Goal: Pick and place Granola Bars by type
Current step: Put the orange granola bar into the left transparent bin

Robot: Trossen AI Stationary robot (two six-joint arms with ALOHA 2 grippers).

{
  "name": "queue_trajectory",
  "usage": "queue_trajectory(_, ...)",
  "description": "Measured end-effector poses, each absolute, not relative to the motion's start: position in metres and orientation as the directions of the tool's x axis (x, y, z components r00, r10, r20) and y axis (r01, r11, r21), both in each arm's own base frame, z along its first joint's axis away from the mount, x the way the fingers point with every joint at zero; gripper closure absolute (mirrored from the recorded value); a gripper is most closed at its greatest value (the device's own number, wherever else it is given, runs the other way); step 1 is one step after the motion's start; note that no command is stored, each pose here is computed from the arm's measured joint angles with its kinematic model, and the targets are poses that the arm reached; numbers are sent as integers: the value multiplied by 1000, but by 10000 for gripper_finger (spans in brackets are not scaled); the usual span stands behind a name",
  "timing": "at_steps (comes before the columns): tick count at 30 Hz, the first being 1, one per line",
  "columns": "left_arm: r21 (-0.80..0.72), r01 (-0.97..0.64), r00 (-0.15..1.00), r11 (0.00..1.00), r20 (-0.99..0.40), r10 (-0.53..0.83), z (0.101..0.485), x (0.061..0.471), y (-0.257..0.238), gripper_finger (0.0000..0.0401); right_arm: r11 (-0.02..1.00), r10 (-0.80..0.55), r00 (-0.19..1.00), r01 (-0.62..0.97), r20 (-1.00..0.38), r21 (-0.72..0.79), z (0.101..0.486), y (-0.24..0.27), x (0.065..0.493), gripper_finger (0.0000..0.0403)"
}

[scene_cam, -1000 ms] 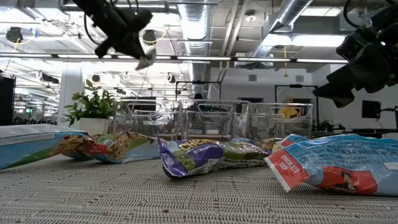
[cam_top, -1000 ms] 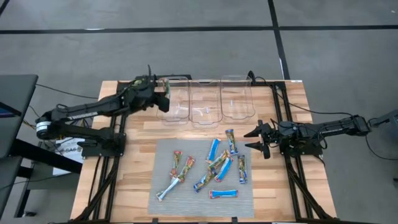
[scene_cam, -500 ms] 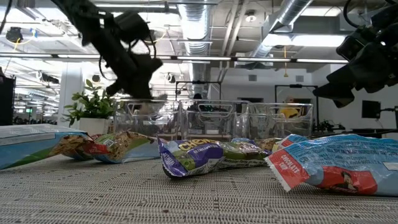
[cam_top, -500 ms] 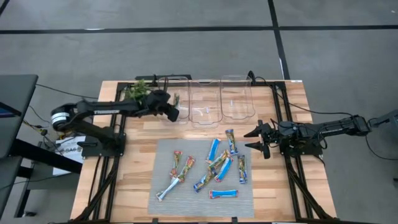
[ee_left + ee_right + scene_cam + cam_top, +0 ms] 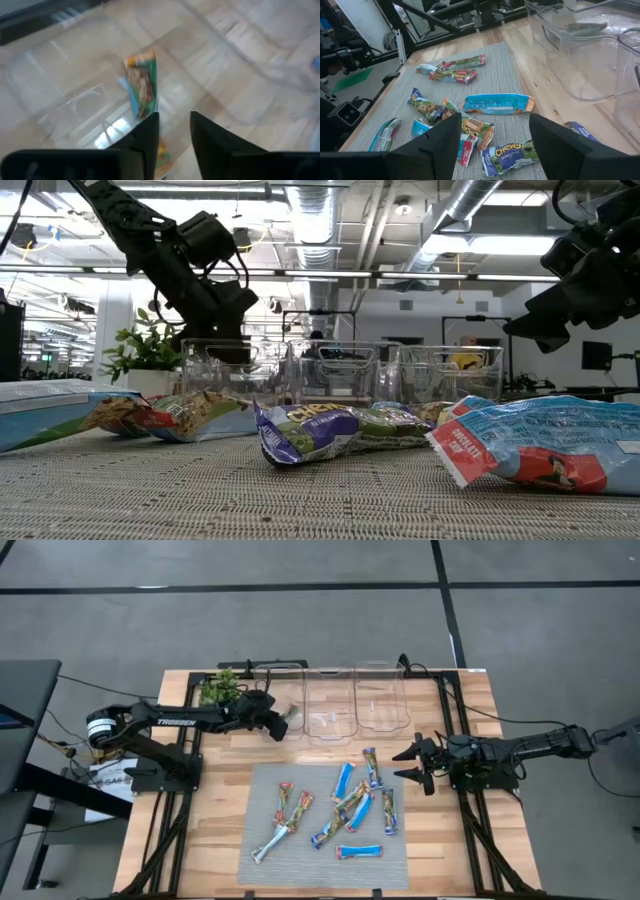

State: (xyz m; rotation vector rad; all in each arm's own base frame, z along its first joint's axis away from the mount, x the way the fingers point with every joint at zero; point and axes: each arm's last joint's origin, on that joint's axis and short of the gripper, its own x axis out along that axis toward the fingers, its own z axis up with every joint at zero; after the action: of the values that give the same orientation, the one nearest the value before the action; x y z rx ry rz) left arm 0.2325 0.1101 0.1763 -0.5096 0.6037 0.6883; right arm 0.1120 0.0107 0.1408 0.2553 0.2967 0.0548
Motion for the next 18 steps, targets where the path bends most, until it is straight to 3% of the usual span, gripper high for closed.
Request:
queue_trajectory(9,-296,-673,689,678,-582,431,198,239,111,260,966,91,955,-16,-282,257,141,11,112,178)
queue_trajectory(18,-347,-527,833,776,-389,393,258,235,84,264,966,91,955,-16,-282,257,141,11,112,178)
